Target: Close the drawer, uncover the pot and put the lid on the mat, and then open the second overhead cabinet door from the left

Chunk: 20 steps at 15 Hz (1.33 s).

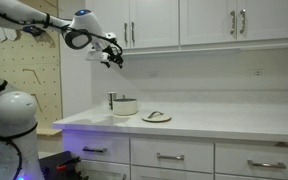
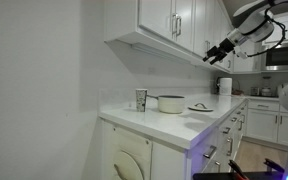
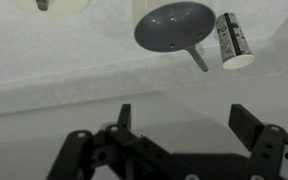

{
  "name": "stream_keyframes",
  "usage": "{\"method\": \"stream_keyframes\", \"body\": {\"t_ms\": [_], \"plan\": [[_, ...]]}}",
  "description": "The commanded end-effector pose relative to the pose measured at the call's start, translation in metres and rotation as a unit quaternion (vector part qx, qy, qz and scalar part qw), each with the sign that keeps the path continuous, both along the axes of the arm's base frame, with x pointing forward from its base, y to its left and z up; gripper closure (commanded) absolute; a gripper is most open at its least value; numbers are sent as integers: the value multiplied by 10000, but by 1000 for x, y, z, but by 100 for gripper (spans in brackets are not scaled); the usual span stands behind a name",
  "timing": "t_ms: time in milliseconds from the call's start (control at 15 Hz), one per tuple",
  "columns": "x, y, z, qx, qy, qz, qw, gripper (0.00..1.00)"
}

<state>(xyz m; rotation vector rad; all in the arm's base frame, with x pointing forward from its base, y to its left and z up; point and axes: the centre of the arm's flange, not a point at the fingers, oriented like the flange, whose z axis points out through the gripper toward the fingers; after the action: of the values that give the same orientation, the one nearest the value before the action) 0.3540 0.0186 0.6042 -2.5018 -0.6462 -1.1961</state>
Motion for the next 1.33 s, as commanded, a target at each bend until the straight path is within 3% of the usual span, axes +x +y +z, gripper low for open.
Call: {"method": "stream_keyframes", "body": {"t_ms": [0,400,800,1267], "plan": [[-16,20,3,175,-418,-283,9986,0],[-16,33,21,278,-986,-495,9935,0],[-10,28,40,239,-1228,-383,9914,0],[10,7,72,698,-1341,-84,9885,0]]}}
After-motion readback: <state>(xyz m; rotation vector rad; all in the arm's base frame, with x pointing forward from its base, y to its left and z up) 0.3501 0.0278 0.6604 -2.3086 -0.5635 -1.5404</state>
